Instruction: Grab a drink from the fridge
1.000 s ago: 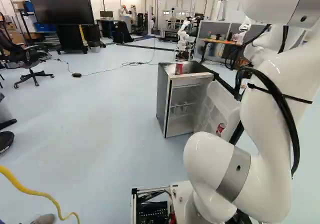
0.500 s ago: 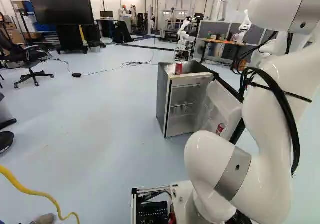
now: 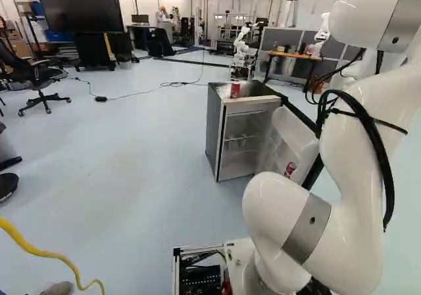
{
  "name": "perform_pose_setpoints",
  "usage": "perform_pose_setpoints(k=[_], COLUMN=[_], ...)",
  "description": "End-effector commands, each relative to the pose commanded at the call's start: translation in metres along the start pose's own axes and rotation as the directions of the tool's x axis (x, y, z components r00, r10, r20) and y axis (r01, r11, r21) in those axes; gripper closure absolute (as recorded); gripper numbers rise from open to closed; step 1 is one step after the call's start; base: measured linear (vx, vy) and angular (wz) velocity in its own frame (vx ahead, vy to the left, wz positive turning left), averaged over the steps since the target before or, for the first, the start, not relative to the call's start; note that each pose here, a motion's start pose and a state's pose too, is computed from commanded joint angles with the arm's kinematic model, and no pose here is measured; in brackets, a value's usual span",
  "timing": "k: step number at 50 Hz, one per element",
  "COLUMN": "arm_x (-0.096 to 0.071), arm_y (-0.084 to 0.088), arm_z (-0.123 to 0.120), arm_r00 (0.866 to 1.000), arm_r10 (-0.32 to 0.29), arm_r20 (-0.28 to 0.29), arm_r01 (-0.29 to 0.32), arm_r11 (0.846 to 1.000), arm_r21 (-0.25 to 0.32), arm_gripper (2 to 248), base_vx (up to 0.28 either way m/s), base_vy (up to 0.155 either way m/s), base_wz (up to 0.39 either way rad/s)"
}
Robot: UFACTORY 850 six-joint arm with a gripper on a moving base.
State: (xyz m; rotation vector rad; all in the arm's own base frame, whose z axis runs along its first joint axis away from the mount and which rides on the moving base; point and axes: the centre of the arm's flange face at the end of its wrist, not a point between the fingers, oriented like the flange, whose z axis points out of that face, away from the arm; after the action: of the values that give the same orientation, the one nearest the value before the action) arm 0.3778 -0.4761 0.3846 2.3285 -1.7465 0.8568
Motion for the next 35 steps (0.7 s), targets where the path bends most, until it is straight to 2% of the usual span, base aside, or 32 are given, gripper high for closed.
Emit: perform_pose_setpoints(k=[12, 35], arm_x=[-0.004, -0.005], arm_y=[0.002, 0.002], arm_z=[0.013, 0.014], arm_r00=[1.000, 1.000], arm_r10=[0.001, 0.001], arm_r20=[0.023, 0.026], arm_r01=[-0.001, -0.001], arm_r11=[1.000, 1.000], arm_r21=[-0.006, -0.007], arm_gripper=[3, 3], base_vx=[0.000, 0.000], base_vy=[0.000, 0.000], base_wz=[0.000, 0.000])
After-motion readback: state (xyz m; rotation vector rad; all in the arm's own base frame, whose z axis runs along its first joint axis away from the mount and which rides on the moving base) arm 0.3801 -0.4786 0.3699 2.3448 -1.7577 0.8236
